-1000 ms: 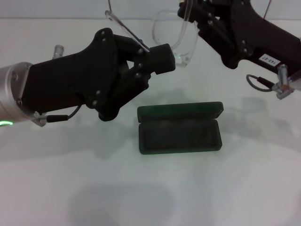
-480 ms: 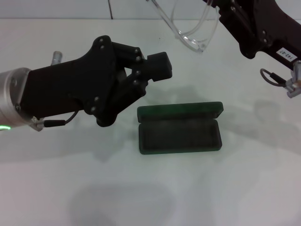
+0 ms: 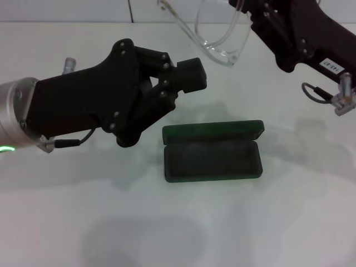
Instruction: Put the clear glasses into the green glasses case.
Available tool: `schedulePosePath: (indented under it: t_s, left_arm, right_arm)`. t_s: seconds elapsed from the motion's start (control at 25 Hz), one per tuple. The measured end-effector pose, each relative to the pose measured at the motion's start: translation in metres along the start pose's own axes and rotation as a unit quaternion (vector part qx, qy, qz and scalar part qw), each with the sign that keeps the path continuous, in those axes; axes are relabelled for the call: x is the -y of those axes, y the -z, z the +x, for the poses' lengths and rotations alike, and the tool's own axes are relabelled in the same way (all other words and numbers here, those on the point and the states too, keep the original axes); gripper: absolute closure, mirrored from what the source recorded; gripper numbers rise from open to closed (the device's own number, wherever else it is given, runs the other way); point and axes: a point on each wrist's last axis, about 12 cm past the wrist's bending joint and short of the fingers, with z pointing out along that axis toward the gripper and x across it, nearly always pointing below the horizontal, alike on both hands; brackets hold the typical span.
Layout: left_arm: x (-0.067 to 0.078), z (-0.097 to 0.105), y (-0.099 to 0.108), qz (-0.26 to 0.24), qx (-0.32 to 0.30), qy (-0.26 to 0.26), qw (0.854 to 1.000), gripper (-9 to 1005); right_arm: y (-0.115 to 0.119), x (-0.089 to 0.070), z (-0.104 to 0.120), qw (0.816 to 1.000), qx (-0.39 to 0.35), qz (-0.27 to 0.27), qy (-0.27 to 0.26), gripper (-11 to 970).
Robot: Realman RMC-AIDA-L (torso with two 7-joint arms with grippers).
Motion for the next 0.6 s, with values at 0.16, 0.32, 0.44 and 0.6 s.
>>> schedulePosePath:
  t_s: [0.16,0.32,0.44,0.6]
  left_arm:
    - [0.0,0.0,0.0,0.0,0.001,-0.001,1.0,965]
    - [-0.001,-0.001,-0.001,-0.001,0.004,-0.002,1.0,965]
    - [-0.001,-0.002,0.0,-0.003,0.007,-0.004,1.0,965]
    - [-0.002,-0.003,0.001,-0.008,0.009,-0.006,1.0,964]
  right_arm:
    - [-0.003,0.0,0.004,1.0,-0.012,-0.005,-0.005,890]
    - [-0.006,0.0,0.006,1.0,-0.018,-0.01,-0.008,890]
    - [-0.01,-0.002,0.009,0.999,-0.027,-0.019,-0.015,890]
    - [-0.012,-0.004,0.012,0.999,-0.035,-0.029,-0.023,889]
